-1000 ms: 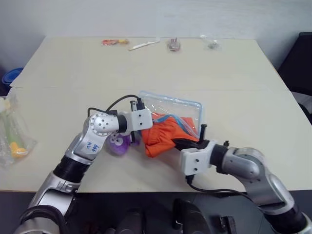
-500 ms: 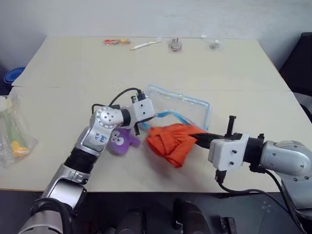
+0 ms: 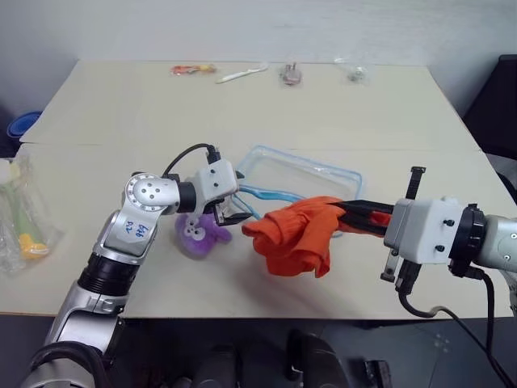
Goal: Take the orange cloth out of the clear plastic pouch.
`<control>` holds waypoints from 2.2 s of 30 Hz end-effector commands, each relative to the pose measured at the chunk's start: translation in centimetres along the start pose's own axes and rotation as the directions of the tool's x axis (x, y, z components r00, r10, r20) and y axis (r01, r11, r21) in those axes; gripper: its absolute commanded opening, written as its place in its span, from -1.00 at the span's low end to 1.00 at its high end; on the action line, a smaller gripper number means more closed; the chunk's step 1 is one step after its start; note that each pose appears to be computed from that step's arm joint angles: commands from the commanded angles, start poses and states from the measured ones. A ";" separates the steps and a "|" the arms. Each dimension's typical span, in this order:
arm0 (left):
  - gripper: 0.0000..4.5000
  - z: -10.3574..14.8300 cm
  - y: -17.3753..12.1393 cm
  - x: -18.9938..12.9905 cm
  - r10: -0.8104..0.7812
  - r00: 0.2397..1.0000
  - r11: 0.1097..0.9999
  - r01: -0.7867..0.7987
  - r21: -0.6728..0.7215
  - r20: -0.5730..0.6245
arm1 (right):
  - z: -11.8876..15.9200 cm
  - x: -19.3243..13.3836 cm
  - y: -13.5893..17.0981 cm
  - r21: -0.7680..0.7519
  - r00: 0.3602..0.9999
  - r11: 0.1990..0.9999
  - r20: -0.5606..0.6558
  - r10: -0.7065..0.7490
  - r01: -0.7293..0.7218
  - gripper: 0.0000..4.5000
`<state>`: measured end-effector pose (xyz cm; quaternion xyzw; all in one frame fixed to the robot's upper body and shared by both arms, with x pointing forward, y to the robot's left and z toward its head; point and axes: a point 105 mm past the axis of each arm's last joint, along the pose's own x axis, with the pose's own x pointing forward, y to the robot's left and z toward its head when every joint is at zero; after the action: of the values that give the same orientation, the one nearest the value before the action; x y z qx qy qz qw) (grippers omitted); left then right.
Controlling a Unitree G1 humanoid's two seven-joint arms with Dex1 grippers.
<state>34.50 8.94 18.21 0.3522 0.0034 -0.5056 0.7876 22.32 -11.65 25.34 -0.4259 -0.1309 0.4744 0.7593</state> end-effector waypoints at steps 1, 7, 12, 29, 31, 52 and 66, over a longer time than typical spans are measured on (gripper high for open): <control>0.99 2.3 -0.2 1.5 -0.010 0.999 0.997 0.006 0.081 0.052 | 0.4 0.3 0.0 -0.016 0.999 1.000 0.030 0.012 -0.011 -1.00; 0.99 3.2 0.9 3.8 0.026 0.998 0.996 -0.031 0.087 0.060 | 2.1 -0.3 -1.4 0.033 0.995 0.999 0.097 0.018 -0.021 -1.00; 0.99 3.0 1.9 4.1 0.048 0.998 0.995 -0.052 0.090 0.048 | 3.4 -1.1 -2.0 0.074 0.992 0.996 0.117 0.035 -0.044 -1.00; 0.99 7.4 -0.3 -7.2 -0.425 0.855 0.860 0.484 -0.165 0.297 | -3.7 -8.8 -11.2 0.038 0.903 0.926 -0.239 -0.357 0.376 -1.00; 0.99 9.4 0.7 -7.0 -0.412 0.824 0.833 0.514 -0.205 0.388 | -5.7 -9.4 -12.7 -0.065 0.847 0.894 -0.297 -0.441 0.443 -1.00; 0.99 15.2 -0.8 -2.3 -0.441 0.687 0.772 0.619 -0.146 0.578 | -21.4 -13.0 -0.6 -0.315 0.662 0.910 -0.625 -0.413 0.270 -1.00; 1.00 12.6 -0.7 -3.0 -0.485 0.717 0.779 0.614 -0.126 0.500 | -19.7 -14.5 -0.1 -0.288 0.667 0.934 -0.655 -0.354 0.213 0.39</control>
<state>28.07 3.85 27.98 0.0817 0.0136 -0.7777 0.6232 26.85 -33.92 14.36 -0.6148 0.0752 0.1595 0.7687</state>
